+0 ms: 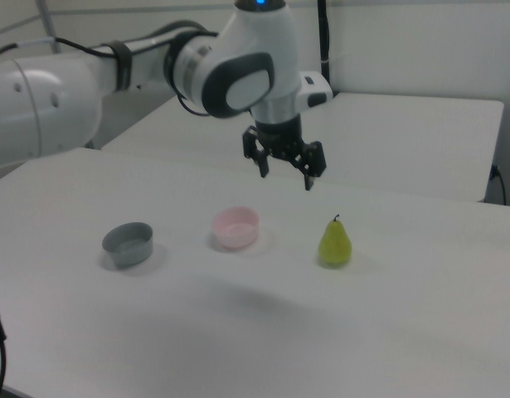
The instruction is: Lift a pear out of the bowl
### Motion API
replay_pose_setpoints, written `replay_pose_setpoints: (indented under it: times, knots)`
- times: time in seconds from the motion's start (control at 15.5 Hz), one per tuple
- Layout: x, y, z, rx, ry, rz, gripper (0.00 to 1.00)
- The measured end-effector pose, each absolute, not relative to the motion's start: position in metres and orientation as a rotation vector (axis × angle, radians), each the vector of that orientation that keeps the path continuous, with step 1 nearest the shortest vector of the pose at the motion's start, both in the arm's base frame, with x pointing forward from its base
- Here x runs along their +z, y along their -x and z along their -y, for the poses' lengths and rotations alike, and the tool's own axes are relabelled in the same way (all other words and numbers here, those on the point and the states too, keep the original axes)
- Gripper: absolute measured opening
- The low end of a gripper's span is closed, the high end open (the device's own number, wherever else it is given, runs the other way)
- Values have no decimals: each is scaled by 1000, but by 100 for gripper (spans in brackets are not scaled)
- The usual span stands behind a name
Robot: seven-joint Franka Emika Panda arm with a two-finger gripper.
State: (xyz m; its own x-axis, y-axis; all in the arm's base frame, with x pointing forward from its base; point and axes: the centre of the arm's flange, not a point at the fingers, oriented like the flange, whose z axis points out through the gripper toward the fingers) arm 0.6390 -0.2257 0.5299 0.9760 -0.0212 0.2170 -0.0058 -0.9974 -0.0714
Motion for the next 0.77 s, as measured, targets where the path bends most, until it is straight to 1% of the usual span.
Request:
replay_pose_setpoints:
  times: [0.39,0.77]
  knots:
    - [606,-588,193,-205,3016,-113,100]
    - [660,-543,141,-65,3016,-67,100]
